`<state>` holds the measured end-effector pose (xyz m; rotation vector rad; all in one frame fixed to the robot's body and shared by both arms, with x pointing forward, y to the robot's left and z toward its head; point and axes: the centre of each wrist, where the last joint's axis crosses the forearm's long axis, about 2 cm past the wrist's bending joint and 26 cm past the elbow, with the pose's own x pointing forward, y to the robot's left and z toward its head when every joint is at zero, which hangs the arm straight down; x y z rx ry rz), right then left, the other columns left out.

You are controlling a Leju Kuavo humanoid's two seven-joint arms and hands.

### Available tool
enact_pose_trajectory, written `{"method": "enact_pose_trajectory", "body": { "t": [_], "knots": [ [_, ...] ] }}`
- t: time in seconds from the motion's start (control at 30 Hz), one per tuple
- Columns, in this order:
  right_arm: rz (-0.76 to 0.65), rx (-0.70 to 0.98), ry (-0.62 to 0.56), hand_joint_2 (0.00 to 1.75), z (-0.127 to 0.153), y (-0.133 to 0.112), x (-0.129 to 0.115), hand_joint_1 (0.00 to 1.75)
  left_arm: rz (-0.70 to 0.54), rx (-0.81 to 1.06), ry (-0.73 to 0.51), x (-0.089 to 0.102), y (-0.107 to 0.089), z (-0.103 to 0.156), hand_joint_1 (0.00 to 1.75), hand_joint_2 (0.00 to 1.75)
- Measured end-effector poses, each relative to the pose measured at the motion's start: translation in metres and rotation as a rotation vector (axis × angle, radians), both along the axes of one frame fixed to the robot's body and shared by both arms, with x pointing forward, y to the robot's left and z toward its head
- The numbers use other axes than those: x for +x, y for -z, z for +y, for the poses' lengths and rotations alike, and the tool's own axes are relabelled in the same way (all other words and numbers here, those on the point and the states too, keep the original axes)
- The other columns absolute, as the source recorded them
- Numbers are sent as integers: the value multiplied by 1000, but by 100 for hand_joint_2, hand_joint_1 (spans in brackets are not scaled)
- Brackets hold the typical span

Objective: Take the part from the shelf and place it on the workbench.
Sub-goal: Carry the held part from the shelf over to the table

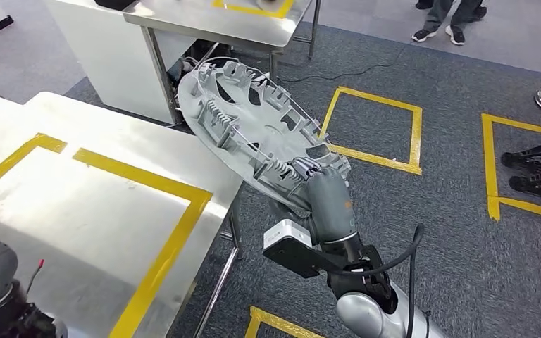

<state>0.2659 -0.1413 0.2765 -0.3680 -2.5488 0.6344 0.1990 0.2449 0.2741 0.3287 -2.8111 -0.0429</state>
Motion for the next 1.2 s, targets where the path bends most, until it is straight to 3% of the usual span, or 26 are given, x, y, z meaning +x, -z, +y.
{"method": "enact_pose_trajectory", "body": {
  "t": [0.47, 0.63, 1.2],
  "knots": [
    [17, -45, -62, 175, 19, 4, 0, 175, -32, 27, -19, 1, -5, -2, 0, 0],
    [23, -68, -105, 175, 37, 2, 1, 175, -51, 36, -19, 2, -8, -4, 0, 0],
    [152, -166, -228, 175, 89, 26, 13, 175, -59, 32, 32, 8, -10, -18, 0, 0]
  ]
}}
